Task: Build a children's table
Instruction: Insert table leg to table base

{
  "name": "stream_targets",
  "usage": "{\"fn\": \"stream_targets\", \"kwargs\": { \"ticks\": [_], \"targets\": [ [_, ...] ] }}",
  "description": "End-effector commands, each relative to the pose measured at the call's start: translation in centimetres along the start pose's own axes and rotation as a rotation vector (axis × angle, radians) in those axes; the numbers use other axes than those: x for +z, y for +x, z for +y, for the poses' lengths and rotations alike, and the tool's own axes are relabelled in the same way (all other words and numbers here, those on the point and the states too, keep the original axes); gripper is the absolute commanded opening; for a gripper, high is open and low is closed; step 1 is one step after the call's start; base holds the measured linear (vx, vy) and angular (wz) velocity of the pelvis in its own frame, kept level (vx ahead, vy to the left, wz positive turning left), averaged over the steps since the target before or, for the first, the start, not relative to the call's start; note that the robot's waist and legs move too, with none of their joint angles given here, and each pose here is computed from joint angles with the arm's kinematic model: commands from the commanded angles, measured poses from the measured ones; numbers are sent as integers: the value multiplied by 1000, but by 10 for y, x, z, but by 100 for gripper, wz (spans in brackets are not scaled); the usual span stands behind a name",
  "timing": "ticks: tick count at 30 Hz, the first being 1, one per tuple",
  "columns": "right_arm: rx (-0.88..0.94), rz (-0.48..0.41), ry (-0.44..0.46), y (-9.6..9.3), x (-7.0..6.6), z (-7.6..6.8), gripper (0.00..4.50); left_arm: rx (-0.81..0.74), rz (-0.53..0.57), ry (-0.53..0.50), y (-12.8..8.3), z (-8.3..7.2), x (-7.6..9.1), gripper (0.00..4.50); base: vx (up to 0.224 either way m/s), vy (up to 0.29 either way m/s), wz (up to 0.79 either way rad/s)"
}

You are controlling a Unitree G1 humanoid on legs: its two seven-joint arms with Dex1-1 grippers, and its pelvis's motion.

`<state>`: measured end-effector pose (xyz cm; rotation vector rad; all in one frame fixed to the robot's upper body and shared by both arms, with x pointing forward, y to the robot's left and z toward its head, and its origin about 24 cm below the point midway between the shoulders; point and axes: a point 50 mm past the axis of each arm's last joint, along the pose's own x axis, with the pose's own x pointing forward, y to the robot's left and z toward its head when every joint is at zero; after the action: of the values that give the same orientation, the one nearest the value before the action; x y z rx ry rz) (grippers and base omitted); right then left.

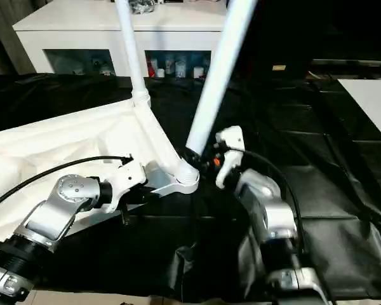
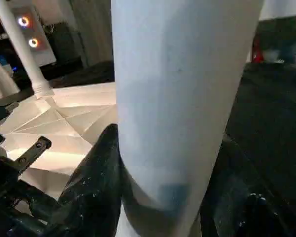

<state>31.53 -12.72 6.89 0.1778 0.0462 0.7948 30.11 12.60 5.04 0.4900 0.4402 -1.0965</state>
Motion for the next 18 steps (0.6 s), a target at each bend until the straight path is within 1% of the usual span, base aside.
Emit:
{"fn": "stream_targets", "kwargs": {
  "ticks": [1,5,8,9,10,12,18],
  "targets": [
    [-50,48,-9,-9,-13,-3,183,51,-45,-16,-6,7,2,0,0,0,0],
    [-82,43,-69,-18,-20,2,183,64,-43,-17,-8,10,2,0,0,0,0],
    [-71,81,-114,-19,-24,6,183,66,-31,-10,-10,13,1,0,0,0,0],
    [-71,81,-114,-19,-24,6,183,66,-31,-10,-10,13,1,0,0,0,0],
    [-56,106,-140,-17,-24,8,183,65,-26,-6,-11,14,1,0,0,0,0],
    [-22,138,-157,-13,-23,10,183,59,-20,2,-11,15,1,0,0,0,0],
    [109,258,-177,1,-20,14,183,48,-12,12,-10,14,1,0,0,0,0]
  ]
}}
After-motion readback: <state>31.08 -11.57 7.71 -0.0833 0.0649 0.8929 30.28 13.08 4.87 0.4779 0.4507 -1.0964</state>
